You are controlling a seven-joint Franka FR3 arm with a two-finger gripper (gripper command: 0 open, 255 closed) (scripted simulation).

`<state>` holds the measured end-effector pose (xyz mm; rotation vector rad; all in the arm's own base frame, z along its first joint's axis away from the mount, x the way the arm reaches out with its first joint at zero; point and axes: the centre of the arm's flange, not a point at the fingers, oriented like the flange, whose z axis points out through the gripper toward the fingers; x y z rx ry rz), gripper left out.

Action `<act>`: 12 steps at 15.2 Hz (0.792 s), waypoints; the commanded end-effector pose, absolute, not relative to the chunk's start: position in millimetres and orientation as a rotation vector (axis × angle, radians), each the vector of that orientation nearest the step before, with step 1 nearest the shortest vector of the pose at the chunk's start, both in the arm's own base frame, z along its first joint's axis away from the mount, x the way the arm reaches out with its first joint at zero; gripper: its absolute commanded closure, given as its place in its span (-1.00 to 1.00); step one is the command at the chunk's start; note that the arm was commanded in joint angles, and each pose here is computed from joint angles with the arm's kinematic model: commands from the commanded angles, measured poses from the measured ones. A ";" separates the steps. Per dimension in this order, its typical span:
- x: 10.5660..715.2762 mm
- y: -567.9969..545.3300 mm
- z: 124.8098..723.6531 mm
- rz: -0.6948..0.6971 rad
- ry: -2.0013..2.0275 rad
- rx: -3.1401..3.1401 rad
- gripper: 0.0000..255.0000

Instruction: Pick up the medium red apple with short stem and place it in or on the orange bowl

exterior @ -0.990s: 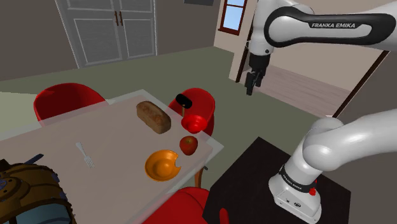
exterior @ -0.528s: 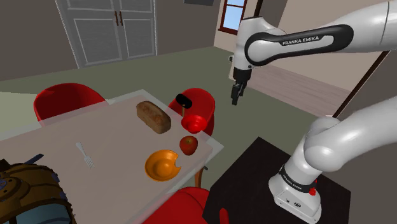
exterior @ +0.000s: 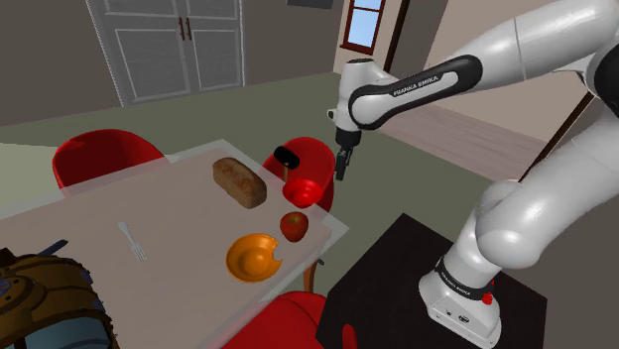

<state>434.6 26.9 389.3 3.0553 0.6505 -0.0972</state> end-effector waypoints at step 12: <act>510.4 99.5 265.5 -0.026 1.129 3.000 -1.00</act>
